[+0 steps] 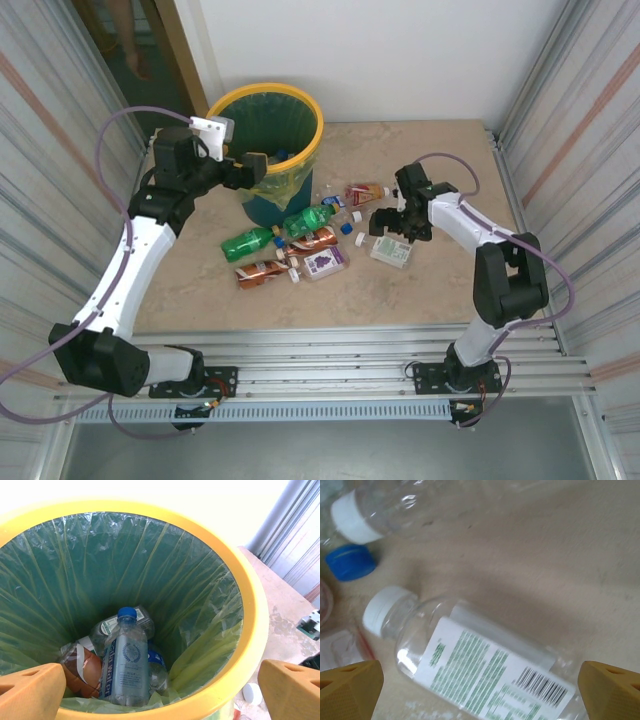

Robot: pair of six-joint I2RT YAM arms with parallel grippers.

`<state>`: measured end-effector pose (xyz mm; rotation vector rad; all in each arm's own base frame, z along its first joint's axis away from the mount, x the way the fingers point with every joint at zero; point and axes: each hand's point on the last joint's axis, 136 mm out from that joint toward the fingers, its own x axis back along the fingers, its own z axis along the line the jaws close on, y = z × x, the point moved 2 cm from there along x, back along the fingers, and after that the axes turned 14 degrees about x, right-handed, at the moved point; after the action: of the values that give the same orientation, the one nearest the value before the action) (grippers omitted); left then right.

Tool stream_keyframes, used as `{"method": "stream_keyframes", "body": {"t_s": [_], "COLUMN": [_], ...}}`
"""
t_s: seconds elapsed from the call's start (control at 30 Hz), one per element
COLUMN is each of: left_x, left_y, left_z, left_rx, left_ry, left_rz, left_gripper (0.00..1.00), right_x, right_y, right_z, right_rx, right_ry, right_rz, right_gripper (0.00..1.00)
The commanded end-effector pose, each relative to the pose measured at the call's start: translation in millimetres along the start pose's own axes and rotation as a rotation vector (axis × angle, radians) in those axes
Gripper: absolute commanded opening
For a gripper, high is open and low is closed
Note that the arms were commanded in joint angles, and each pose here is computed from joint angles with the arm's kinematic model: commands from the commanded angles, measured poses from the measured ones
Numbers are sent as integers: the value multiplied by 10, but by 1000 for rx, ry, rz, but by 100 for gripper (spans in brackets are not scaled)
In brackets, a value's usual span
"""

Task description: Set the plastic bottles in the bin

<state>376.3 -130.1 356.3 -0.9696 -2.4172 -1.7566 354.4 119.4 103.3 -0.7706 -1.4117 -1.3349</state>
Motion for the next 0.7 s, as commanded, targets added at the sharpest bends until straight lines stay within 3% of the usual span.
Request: {"method": "stream_keyframes", "body": {"t_s": [0.0,0.67], "left_x": [107,56], "left_y": [60,84], "left_z": [-70,-72], "left_rx": [-8,-6], "left_ry": [-6,-11], "left_rz": [-38,-35], "left_gripper": [99,99], "right_x": [-85,-183], "right_y": [141,-346], "right_z": [-44,202], "right_rx": [35,24], "right_ry": [41,128], "right_rz": [-21,103], "right_gripper": [98,100]}}
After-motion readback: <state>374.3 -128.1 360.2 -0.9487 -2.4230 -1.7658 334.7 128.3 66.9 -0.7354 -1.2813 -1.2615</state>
